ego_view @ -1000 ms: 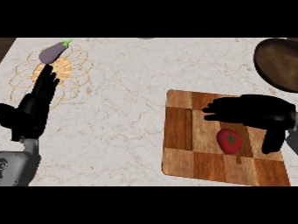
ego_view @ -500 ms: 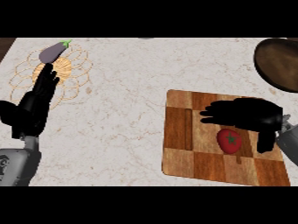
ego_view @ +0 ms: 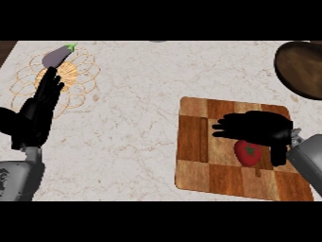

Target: Pick the tomato from the cutting board and place it in the pan

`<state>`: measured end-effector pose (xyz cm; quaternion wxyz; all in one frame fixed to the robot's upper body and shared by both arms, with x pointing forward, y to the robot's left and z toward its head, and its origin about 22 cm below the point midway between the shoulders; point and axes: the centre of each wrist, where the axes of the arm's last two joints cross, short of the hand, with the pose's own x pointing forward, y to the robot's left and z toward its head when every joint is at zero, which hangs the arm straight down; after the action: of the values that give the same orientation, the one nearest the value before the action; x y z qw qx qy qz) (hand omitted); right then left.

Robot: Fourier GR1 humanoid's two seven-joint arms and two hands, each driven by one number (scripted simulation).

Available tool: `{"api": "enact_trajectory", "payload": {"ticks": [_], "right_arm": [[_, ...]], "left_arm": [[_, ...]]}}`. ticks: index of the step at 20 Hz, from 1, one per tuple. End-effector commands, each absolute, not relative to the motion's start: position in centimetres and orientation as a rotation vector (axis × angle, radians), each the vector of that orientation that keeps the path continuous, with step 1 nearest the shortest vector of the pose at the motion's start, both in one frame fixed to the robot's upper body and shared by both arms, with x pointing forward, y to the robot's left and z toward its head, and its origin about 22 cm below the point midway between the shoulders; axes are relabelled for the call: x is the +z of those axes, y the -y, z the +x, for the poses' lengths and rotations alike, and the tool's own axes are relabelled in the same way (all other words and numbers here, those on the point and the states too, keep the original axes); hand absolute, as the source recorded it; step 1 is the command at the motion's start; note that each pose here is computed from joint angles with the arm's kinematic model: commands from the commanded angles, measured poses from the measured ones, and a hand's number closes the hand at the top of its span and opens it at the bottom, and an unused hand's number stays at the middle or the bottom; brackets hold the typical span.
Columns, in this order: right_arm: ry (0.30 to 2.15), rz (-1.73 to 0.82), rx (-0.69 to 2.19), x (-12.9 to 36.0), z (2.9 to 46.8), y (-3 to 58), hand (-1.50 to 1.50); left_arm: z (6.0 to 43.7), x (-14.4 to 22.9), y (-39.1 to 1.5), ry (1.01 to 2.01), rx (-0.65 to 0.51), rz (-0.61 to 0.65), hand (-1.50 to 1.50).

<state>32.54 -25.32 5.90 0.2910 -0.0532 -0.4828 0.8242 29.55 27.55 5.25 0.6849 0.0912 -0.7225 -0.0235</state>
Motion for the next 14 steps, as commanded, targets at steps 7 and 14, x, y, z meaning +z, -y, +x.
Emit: {"api": "enact_trajectory", "payload": {"ticks": [7,14], "right_arm": [[1.209,0.066,2.305,4.7,33.6,24.3,1.50],[1.309,0.008,2.343,2.5,32.6,25.2,1.50]], "left_arm": [[29.0,4.2,-27.7,1.625,-0.045,0.189,0.00],[29.9,4.7,-28.8,1.622,-0.046,0.198,0.00]]}}
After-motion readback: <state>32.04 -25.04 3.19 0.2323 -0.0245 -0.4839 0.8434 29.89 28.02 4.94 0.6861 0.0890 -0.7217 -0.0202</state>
